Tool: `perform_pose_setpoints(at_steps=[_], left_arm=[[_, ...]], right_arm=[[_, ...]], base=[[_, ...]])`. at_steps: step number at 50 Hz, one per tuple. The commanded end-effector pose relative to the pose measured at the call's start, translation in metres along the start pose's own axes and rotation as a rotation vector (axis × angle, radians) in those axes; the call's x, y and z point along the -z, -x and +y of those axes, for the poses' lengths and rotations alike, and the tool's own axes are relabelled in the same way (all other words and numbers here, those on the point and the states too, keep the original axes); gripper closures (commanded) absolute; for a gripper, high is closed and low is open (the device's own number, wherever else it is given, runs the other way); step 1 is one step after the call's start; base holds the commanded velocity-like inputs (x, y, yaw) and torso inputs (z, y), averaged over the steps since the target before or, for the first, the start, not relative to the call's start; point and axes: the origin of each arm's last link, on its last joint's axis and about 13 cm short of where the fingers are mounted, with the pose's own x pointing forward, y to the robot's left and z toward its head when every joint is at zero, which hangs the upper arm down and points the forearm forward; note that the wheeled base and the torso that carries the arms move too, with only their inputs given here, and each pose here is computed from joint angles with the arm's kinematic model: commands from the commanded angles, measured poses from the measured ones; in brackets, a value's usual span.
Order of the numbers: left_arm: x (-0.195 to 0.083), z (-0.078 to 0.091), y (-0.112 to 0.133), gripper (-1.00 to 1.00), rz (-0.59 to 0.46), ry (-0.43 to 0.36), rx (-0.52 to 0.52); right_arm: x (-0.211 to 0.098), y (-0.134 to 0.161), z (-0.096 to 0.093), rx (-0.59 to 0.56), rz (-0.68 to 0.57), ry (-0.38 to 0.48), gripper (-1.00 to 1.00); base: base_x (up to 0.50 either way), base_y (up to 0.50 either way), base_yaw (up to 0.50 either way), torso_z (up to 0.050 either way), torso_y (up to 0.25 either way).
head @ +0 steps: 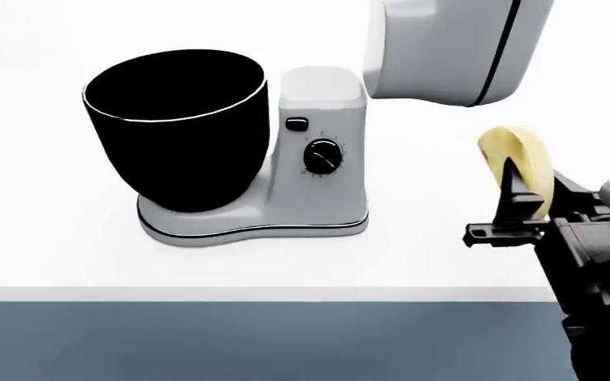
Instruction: Place the cheese in the stand mixer bowl.
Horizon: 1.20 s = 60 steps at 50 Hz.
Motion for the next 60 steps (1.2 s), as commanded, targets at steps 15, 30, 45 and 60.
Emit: perform_pose_setpoints(at_steps=[15,30,45,60], left_arm=[[0.0,0.001,0.001,-1.0,0.002,0.004,-0.004],[0.002,0.001,0.001,-1.0,0.007,0.004,-0.008],[0.002,0.002,0.001,-1.0,0.01,0.005,-0.01],[0.003,0.002,0.001,-1.0,0.015,0.008,-0.009]], right_arm=[[-0.04,0.068,0.04,-0.276,-0.113,0.009,1.0],[-0.07,0.074,0.067,-0.563,-0.251,-0.011,1.0],[-0.105,0.078,0.09,-0.684,-0.366,0.03,1.0],[-0.108,0.043,0.106,-0.697,-0.349,0.006,1.0]], base=[[0.0,0.0,0.0,0.0,0.0],[0.0,0.0,0.0,0.0,0.0],[0.0,0.0,0.0,0.0,0.0],[0.0,0.0,0.0,0.0,0.0]])
